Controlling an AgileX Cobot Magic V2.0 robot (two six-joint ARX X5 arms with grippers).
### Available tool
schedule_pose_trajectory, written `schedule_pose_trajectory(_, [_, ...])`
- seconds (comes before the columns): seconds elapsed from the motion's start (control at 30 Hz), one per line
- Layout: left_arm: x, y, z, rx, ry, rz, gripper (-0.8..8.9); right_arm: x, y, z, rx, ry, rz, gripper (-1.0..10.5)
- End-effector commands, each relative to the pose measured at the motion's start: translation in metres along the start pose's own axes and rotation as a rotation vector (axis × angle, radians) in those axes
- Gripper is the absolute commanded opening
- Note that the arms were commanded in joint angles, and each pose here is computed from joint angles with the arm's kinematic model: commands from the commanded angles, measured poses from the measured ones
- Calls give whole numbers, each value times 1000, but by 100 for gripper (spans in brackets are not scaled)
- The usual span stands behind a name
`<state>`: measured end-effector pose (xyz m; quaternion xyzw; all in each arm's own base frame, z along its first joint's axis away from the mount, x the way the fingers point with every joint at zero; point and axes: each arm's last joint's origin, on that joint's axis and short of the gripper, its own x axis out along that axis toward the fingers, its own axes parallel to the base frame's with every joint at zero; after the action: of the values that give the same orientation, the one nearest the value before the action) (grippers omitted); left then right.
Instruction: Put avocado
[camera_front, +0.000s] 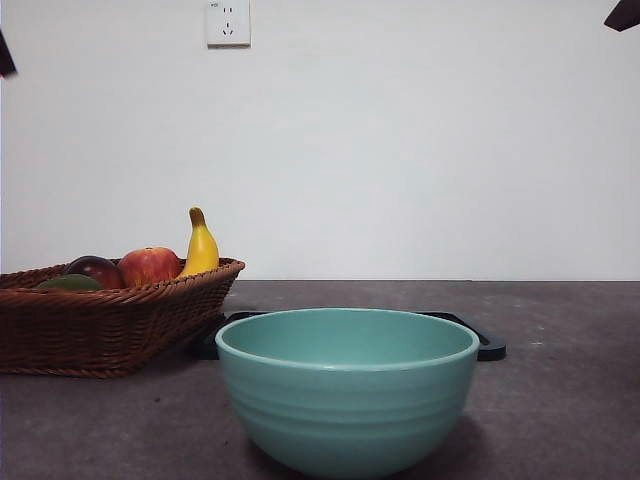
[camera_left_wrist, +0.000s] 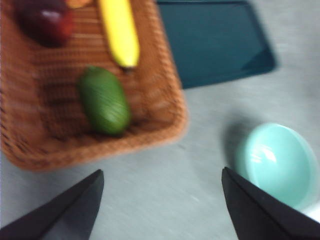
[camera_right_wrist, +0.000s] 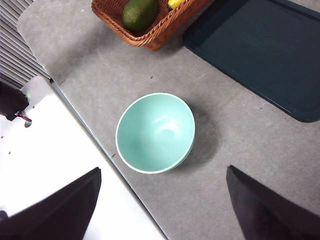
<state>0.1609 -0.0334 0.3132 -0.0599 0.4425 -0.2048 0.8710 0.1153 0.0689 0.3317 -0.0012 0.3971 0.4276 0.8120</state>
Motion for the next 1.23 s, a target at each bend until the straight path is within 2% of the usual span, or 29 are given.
schedule_pose_trajectory(0.03, [11,0,19,16,4,43,382,-2,2,5,-6,-14,2,402])
schedule_pose_trajectory(0.43, [96,8,53,52,189,208,378,-2,2,5,-6,-16,2,402])
schedule_pose_trajectory(0.77, [149,14,52,68,276,234,379,-2,2,5,-4,-17,2,402])
schedule_pose_trajectory(1.1, [178,19,47,72,337,252,377,-2,2,5,-5,-18,2,402])
schedule_pose_trajectory(1.17, [181,19,46,72,347,252,363,-2,2,5,-6,-19,2,402])
schedule_pose_trajectory(1.23, [181,19,46,73,349,252,305,-2,2,5,-6,-20,2,402])
